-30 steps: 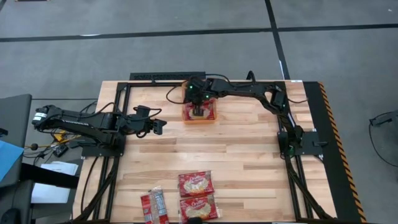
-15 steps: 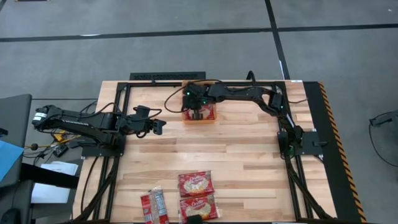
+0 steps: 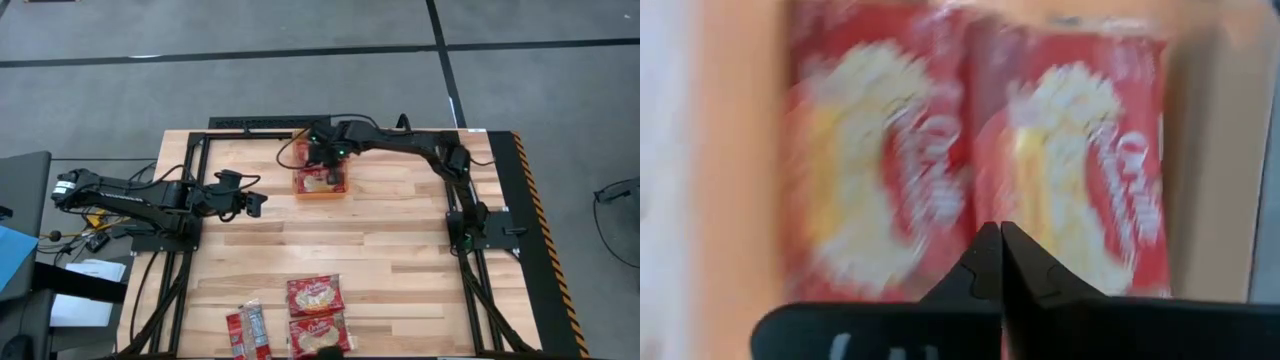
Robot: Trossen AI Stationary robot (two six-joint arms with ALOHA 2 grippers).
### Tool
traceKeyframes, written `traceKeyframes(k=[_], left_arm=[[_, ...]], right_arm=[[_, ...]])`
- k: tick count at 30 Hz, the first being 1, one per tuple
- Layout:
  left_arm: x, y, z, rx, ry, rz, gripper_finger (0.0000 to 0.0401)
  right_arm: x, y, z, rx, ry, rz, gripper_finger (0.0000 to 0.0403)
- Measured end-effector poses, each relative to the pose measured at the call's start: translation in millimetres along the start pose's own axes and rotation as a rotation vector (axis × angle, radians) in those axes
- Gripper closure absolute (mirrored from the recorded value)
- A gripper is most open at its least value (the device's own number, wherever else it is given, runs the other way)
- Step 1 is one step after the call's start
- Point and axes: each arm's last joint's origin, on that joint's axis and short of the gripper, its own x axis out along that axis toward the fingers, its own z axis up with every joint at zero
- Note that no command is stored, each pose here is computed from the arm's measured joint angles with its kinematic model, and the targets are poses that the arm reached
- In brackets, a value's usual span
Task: Sort popcorn bags into baskets
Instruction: Put the red popcorn bag into the orange bin
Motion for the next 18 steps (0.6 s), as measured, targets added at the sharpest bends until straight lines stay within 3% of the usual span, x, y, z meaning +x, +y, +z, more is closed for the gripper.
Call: traceKeyframes(k=[3, 8, 11, 18], left_arm=[[8, -8, 3, 0.064, -0.015, -0.056, 0.0262], [36, -22, 10, 0.173, -0.051, -0.172, 0.0382], [59, -23, 18, 0.236, -0.078, -0.199, 0.0394], [116, -20, 46, 0.428, 0.020, -0.079, 0.0401]], right_arm=[[-31, 4, -6, -0.009, 0.031, 0.021, 0.0396], [-100, 2, -21, 0.073, 0.008, -0.042, 0.0397], [-140, 3, -31, 0.121, -0.035, -0.097, 0.0397], [-213, 10, -59, 0.269, -0.131, -0.200, 0.0394]])
